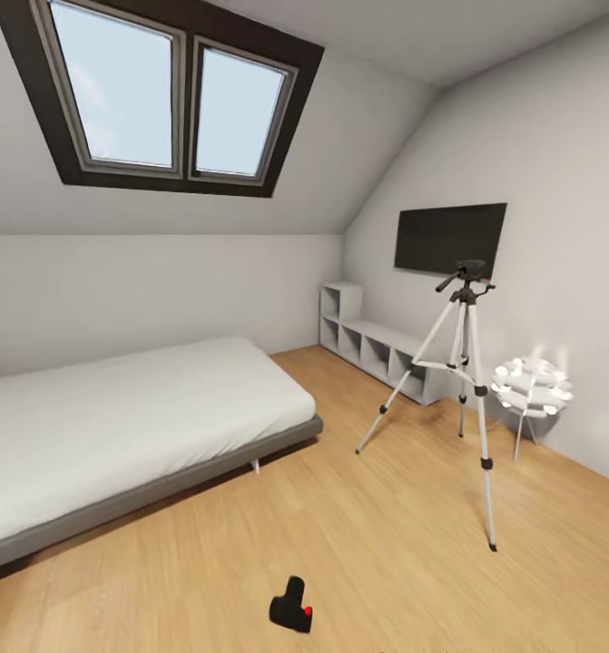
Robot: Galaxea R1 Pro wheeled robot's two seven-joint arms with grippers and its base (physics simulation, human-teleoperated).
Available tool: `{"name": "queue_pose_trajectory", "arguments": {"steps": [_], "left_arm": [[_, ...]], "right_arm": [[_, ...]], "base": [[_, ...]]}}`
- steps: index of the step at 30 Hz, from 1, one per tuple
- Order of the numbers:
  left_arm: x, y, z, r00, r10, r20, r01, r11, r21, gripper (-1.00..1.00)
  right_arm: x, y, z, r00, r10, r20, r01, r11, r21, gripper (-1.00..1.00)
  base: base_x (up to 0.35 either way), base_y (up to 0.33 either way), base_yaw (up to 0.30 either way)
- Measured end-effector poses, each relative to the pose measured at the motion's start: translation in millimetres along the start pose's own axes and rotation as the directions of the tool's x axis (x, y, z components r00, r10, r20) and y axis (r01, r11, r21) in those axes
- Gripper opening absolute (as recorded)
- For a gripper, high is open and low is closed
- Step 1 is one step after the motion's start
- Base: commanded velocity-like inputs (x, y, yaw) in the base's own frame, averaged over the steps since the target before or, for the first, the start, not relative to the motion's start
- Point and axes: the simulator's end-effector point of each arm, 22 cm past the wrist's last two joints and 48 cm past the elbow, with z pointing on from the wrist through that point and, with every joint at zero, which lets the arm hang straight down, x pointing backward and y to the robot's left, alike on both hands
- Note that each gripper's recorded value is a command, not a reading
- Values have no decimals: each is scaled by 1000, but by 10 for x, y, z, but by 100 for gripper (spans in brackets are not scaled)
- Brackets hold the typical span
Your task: Attach the digital camera to the camera tripod in the bedroom.
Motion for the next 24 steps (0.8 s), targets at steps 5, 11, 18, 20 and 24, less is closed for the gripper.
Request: {"name": "queue_pose_trajectory", "arguments": {"steps": [5,11,18,20,24], "left_arm": [[-7,0,0,1000,0,2,0,1000,0,100],[-13,1,0,1000,0,3,0,1000,0,100],[-14,1,0,1000,0,4,0,1000,0,100],[-14,1,0,1000,0,4,0,1000,0,100],[-14,1,0,1000,0,4,0,1000,0,100]], "right_arm": [[-7,3,0,1000,0,2,0,1000,0,100],[-14,3,0,1000,0,3,0,1000,-1,100],[-15,8,0,1000,0,4,0,1000,-1,100],[-15,6,0,1000,0,4,0,1000,-1,100],[-15,7,0,1000,0,4,0,1000,-1,100]], "base": [[0,48,-289],[0,140,-134],[0,242,-16],[0,204,-2],[0,102,-1]]}}
